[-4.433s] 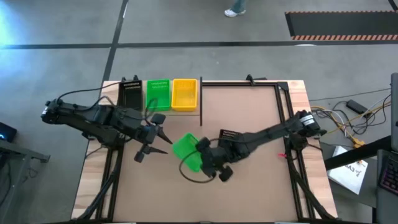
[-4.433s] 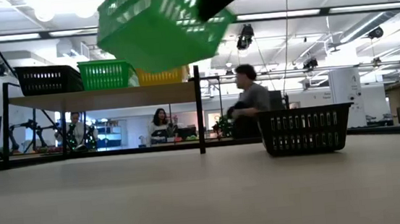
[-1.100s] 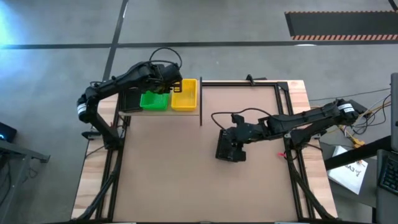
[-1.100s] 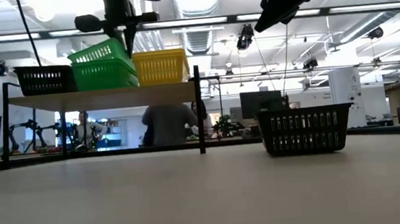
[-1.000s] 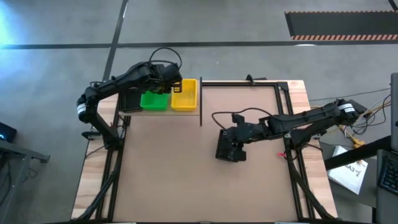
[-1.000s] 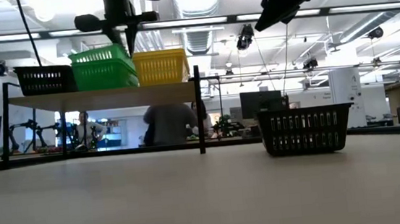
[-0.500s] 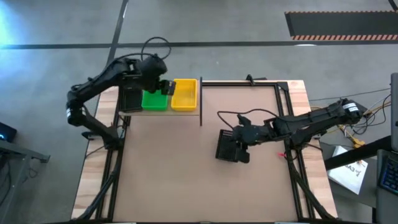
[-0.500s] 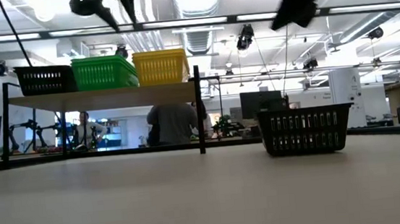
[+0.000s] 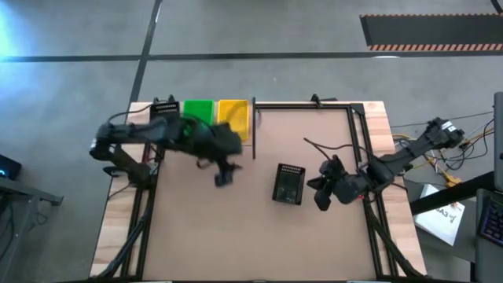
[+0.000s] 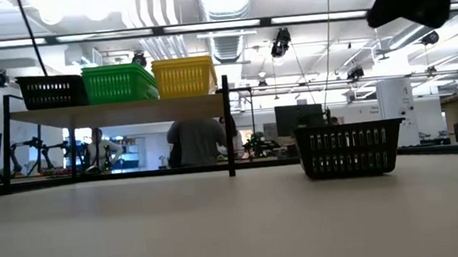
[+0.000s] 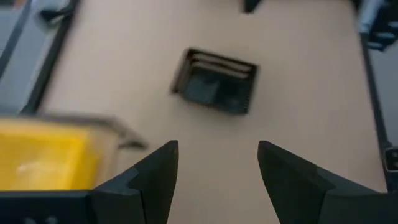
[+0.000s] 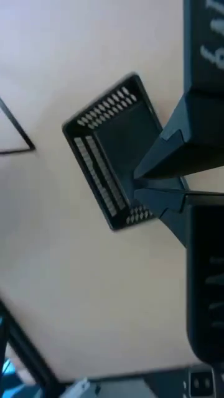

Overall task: Stack baskets on shelf by color
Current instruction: Stack the black bin on top of the other black bins on the shelf

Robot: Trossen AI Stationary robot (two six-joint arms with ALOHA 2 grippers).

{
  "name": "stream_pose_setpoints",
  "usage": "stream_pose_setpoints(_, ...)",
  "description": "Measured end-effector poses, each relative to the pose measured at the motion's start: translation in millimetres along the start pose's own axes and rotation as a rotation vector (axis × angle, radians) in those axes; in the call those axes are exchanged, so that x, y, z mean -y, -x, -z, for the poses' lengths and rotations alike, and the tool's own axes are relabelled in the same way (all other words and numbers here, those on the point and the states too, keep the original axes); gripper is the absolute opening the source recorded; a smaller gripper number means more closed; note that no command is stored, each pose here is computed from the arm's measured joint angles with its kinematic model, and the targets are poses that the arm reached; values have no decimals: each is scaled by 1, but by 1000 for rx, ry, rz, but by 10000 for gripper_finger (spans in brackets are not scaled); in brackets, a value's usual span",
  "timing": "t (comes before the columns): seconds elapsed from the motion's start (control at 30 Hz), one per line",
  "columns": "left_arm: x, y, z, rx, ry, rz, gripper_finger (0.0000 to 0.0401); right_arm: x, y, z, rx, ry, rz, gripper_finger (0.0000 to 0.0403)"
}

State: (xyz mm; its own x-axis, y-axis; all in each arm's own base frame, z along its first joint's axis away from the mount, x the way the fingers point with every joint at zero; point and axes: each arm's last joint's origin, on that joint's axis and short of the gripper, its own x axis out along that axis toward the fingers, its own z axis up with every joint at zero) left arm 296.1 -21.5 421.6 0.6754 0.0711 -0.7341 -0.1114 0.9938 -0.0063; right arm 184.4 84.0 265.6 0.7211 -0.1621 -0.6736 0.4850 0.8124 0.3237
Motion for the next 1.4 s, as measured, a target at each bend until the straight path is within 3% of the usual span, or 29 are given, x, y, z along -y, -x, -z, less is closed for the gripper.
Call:
stream_pose_setpoints(0.13,35,-41,-10,26,-112,64,205,-7,0,7,-7,-38,-8,27)
stream_pose_setpoints(0.4,72,-142,-17,31,-135,176,205,-18,9,18,-36,-48,-65,27)
stream_pose_setpoints(0.6,65,-197,-9,-25,-83,162,205,-19,28,28,-19,56,-99,27)
stream_pose_setpoints(0.87,56,-266,-3,13,-79,300,198,5,69,36,58,159,-136,27)
stream_pose_setpoints(1.07,57,-291,8,-2,-108,314,161,23,81,31,94,222,-119,27)
stream_pose_setpoints(1.4,53,-293,7,3,-72,259,112,36,92,22,173,323,-140,27)
